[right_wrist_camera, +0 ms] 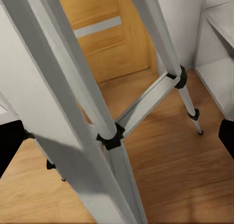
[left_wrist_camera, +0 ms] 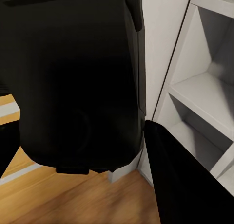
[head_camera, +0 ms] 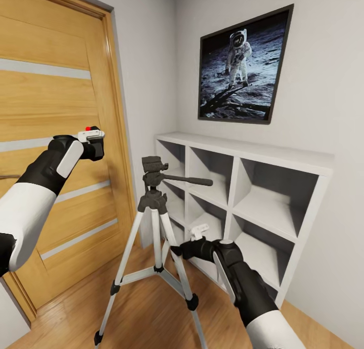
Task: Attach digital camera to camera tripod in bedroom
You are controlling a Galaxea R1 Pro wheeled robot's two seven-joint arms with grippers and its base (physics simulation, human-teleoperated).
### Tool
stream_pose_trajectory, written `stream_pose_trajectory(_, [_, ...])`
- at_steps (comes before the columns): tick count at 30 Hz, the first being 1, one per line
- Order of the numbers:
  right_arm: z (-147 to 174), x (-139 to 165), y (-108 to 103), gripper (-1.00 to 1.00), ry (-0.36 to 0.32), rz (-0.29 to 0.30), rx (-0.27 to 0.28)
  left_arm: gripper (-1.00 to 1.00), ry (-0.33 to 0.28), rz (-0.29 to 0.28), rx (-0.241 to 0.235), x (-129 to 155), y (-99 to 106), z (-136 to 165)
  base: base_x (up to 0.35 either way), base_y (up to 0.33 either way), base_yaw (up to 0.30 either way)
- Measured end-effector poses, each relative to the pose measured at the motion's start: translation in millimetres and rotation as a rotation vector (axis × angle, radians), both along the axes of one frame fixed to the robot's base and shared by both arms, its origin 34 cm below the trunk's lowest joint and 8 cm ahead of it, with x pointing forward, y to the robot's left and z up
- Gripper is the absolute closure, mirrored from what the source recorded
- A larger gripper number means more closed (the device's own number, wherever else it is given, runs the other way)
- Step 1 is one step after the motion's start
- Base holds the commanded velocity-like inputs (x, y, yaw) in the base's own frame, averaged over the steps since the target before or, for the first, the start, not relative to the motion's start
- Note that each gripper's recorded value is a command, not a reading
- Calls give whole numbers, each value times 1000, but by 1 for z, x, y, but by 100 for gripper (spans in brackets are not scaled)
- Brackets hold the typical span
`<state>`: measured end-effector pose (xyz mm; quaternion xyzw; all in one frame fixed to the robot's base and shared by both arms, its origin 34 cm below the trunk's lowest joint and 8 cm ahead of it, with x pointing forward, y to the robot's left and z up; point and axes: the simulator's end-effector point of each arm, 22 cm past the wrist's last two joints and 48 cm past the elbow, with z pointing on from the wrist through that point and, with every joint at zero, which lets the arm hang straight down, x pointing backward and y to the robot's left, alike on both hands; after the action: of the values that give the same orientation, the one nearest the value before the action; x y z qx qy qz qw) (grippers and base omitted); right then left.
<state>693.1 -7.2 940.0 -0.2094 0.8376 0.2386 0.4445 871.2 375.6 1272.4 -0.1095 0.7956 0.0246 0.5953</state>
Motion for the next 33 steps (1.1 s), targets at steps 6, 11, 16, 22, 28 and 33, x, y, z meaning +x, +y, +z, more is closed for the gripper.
stream_pose_trajectory(6, [-12,8,0,-100,35,3,-16,100,6,0,-3,0,0,-3,0,0,0])
stream_pose_trajectory(11, [-6,16,3,-100,44,8,-1,100,1,-30,-51,1,-9,-2,0,0,0])
stream_pose_trajectory(16, [1,17,5,-100,35,13,9,100,4,-56,-107,2,-17,-5,0,0,0])
stream_pose_trajectory(22, [2,16,8,-100,30,26,6,100,5,-58,-113,2,-18,-6,0,0,0])
stream_pose_trajectory(28, [4,16,10,-100,21,31,3,100,3,-59,-113,2,-18,-5,0,0,0])
stream_pose_trajectory(33, [8,16,10,100,11,34,2,100,1,-56,-111,2,-18,-5,0,0,0])
